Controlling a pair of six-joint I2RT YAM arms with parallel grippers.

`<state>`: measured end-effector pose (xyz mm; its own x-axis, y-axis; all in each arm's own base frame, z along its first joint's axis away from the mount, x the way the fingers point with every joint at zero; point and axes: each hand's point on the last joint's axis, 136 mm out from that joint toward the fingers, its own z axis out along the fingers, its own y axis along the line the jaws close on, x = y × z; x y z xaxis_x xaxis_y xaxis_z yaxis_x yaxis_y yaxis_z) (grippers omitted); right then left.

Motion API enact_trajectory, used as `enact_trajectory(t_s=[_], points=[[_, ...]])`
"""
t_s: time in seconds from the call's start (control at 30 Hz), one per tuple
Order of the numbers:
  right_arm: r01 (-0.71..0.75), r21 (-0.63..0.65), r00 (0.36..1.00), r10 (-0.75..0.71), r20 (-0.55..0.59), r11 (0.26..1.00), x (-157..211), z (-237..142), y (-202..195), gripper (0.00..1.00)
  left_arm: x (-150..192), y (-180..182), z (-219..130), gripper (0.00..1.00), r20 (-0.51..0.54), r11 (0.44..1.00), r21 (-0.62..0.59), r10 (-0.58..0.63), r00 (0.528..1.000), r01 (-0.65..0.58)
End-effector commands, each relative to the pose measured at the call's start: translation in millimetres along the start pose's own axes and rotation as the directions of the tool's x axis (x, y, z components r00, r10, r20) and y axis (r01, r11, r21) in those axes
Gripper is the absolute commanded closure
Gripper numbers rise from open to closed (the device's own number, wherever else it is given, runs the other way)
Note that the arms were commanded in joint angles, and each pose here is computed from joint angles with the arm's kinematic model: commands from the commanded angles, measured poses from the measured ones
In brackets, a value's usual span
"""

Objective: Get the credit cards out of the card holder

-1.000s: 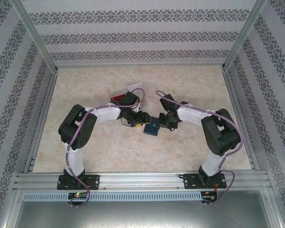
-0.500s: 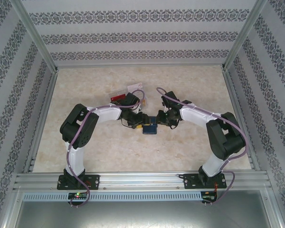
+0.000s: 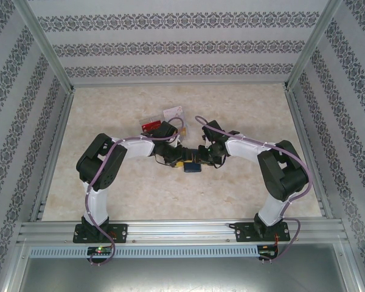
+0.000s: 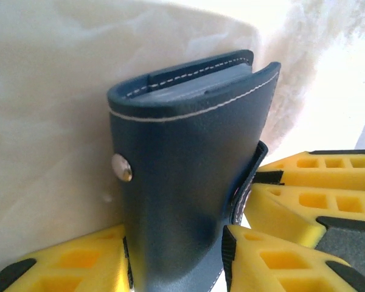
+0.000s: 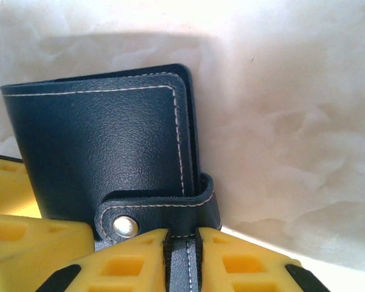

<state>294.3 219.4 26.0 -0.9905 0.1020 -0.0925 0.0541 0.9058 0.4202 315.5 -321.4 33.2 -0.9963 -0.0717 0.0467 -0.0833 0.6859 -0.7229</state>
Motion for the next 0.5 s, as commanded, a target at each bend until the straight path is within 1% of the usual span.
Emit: enact_trajectory(t_s=[0.0,0.07,0.2,0.33,0.47], points=[[-0.04,0.04,0.998,0.042,-0.053,0.998,15.6,16.7,-19.4,0.79,-1.2,-38.9,-10.8,0.62,0.013,0.987,0.152,0.046,0.999,-0.047],[-0.039,0.016,0.999,0.04,-0.036,0.999,12.7,11.6,-15.7,0.78,-1.4,-44.6,-15.1,0.68,0.022,0.984,0.168,0.063,0.998,-0.066],[-0.009,-0.016,0.999,0.01,0.035,1.0,2.1,-11.0,-6.8,0.76,-1.0,-45.4,-22.8,0.83,0.048,0.983,0.155,0.093,0.995,-0.099],[0.037,-0.05,0.995,-0.032,0.099,0.998,-5.9,-31.2,4.6,0.69,2.1,-43.7,-25.8,0.93,0.048,0.982,0.139,0.12,0.992,-0.126],[0.039,-0.098,0.992,-0.027,0.122,0.994,-11.0,-36.3,15.8,0.63,4.2,-41.6,-26.8,1.0,0.044,0.982,0.128,0.133,0.99,-0.137]])
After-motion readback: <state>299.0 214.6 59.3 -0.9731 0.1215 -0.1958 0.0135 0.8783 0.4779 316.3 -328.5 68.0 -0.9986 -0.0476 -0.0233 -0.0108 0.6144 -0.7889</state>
